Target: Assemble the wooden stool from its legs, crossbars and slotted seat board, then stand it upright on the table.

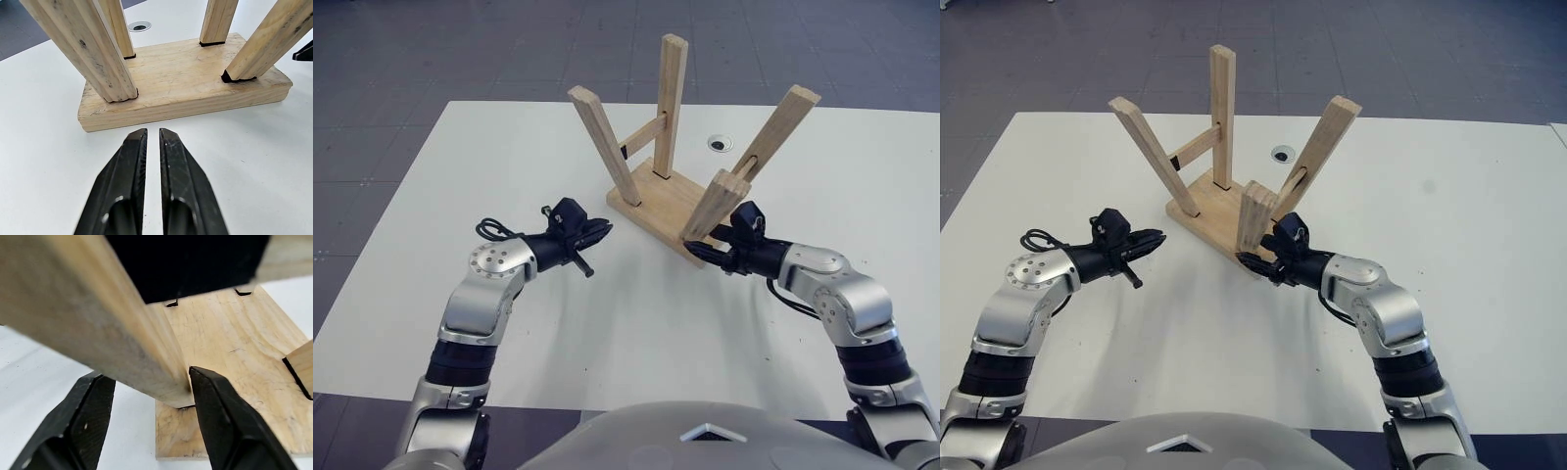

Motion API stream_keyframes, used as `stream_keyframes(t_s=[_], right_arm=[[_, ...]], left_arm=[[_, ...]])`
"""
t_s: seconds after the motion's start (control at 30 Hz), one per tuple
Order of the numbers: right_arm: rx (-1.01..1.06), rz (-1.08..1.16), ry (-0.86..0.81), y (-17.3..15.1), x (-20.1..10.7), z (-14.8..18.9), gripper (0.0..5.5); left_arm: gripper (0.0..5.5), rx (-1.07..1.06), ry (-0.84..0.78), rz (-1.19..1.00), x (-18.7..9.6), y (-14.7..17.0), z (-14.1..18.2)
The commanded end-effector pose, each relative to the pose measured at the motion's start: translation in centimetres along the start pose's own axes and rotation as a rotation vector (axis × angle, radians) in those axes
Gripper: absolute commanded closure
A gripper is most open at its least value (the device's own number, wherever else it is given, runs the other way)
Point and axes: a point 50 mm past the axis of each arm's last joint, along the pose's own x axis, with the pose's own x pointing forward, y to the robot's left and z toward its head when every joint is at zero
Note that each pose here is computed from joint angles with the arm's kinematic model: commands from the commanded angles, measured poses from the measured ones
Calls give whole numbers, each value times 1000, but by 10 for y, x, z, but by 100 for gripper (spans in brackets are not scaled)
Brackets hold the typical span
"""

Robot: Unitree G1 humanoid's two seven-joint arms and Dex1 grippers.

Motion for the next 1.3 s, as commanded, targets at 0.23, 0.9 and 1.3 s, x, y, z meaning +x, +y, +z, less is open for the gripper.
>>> stream_keyframes(t_s=[0.23, 0.9, 1.3], right_arm=[[-159, 151, -3, -13, -13, -11, 430], [-519, 566, 58, -32, -49, 9, 447], [-537, 528, 62, -34, -46, 4, 448]], left_arm=[[504, -24, -6, 34, -34, 28, -17], [337, 2, -109, -422, -22, 12, -9], [399, -93, -111, -579, -24, -4, -10]])
